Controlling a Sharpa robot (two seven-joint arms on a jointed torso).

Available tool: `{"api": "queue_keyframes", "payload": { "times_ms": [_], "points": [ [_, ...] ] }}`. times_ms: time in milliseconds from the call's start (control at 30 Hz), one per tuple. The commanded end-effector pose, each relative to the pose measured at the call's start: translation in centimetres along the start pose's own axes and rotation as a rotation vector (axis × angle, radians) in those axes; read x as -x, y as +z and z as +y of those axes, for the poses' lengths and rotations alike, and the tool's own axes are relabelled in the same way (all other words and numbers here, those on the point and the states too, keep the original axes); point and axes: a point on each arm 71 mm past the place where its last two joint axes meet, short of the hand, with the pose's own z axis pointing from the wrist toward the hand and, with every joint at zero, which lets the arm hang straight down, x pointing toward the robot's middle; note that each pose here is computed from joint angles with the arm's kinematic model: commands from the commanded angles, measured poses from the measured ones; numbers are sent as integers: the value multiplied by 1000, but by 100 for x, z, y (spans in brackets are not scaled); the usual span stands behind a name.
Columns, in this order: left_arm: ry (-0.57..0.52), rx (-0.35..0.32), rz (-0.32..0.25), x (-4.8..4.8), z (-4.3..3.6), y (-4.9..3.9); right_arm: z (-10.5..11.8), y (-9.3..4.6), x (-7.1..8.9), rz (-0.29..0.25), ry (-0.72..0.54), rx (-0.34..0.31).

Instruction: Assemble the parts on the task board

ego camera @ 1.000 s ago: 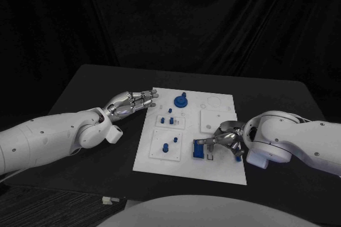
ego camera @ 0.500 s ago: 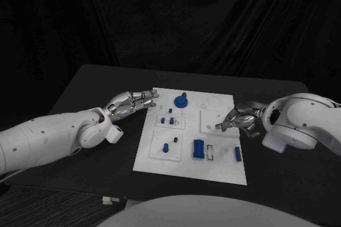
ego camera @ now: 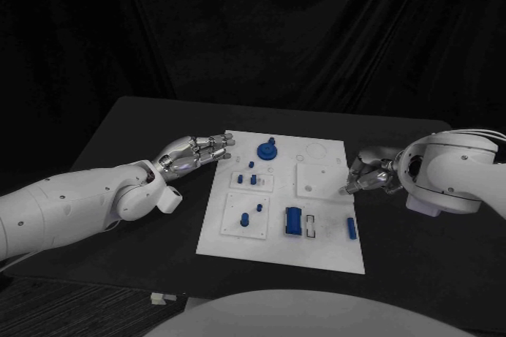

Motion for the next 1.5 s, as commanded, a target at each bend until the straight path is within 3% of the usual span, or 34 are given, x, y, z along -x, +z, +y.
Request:
{"api": "queue_keyframes", "payload": {
  "times_ms": [33, 800, 1500],
  "points": [
    [-9, -17, 1, -10, -10, 5, -66, 15, -59, 14, -115, -49],
    [-9, -17, -1, -1, -9, -4, -269, 67, -289, 66, -100, -91],
    [-9, -14, -1, 4, -5, -7, -243, 113, -436, 105, -97, -84]
  ]
}}
